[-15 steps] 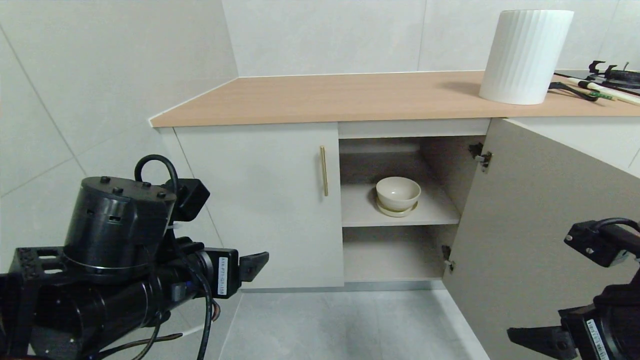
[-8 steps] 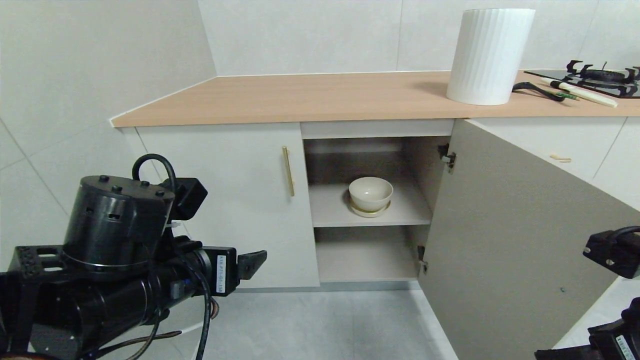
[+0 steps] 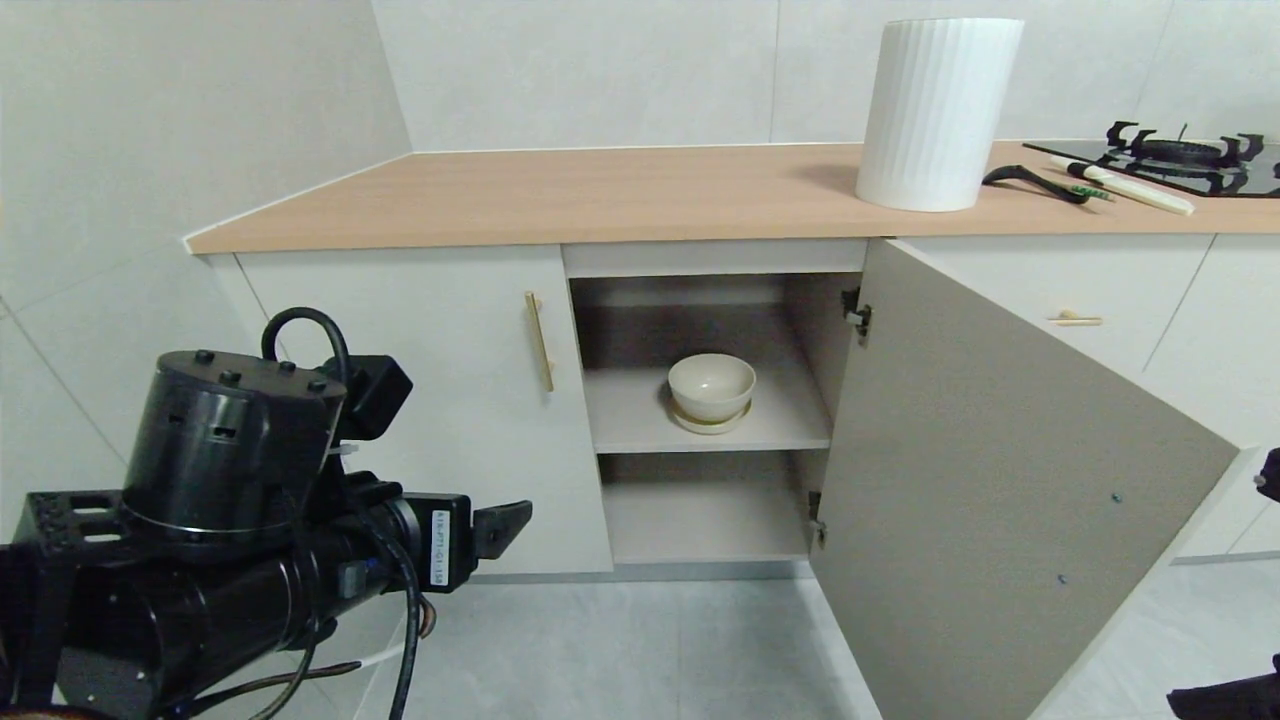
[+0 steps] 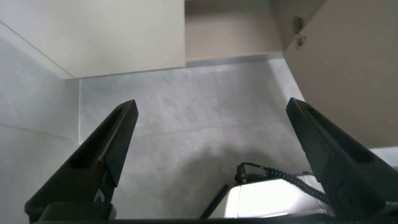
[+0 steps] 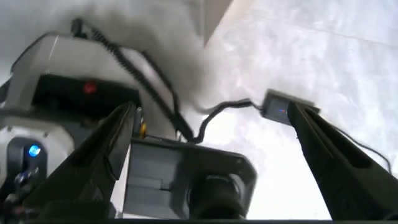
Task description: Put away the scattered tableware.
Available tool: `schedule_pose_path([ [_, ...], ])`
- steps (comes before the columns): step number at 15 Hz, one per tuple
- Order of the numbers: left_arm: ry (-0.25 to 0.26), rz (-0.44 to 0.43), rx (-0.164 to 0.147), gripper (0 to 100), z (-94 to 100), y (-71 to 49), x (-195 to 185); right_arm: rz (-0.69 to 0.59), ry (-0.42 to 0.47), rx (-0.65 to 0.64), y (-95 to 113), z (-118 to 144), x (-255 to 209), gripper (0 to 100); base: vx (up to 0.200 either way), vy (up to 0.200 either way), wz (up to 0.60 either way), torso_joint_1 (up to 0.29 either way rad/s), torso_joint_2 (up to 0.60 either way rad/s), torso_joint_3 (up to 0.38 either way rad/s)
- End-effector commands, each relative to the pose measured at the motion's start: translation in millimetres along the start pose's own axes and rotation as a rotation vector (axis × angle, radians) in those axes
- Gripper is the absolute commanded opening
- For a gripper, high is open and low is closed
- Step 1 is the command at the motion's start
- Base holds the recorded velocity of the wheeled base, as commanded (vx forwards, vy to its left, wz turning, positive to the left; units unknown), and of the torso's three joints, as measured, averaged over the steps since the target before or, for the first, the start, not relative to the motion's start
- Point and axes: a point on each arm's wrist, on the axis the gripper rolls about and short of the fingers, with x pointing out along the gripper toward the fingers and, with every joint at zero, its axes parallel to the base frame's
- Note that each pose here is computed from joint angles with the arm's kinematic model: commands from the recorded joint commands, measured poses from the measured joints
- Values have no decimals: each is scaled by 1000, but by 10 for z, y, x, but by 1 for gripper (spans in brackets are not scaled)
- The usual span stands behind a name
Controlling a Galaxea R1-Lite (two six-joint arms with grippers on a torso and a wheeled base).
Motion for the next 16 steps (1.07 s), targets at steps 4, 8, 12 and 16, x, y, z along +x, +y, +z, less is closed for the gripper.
schedule_pose_path([
  [4, 2, 0, 1, 100, -3, -3, 7, -197, 0, 127, -343, 124, 14, 100, 0, 0, 0, 0, 0, 0],
  [8, 3, 1, 0, 100, -5, -4, 11, -283, -90, 246, -589, 319, 150, 100, 0, 0, 0, 0, 0, 0],
  [12, 3, -1, -1, 100, -3, -4, 7, -310, -120, 315, -735, 532, 482, 100, 0, 0, 0, 0, 0, 0],
  [16, 1, 1, -2, 100, 0, 1, 4, -265, -183, 389, -748, 657, 645, 100, 0, 0, 0, 0, 0, 0],
])
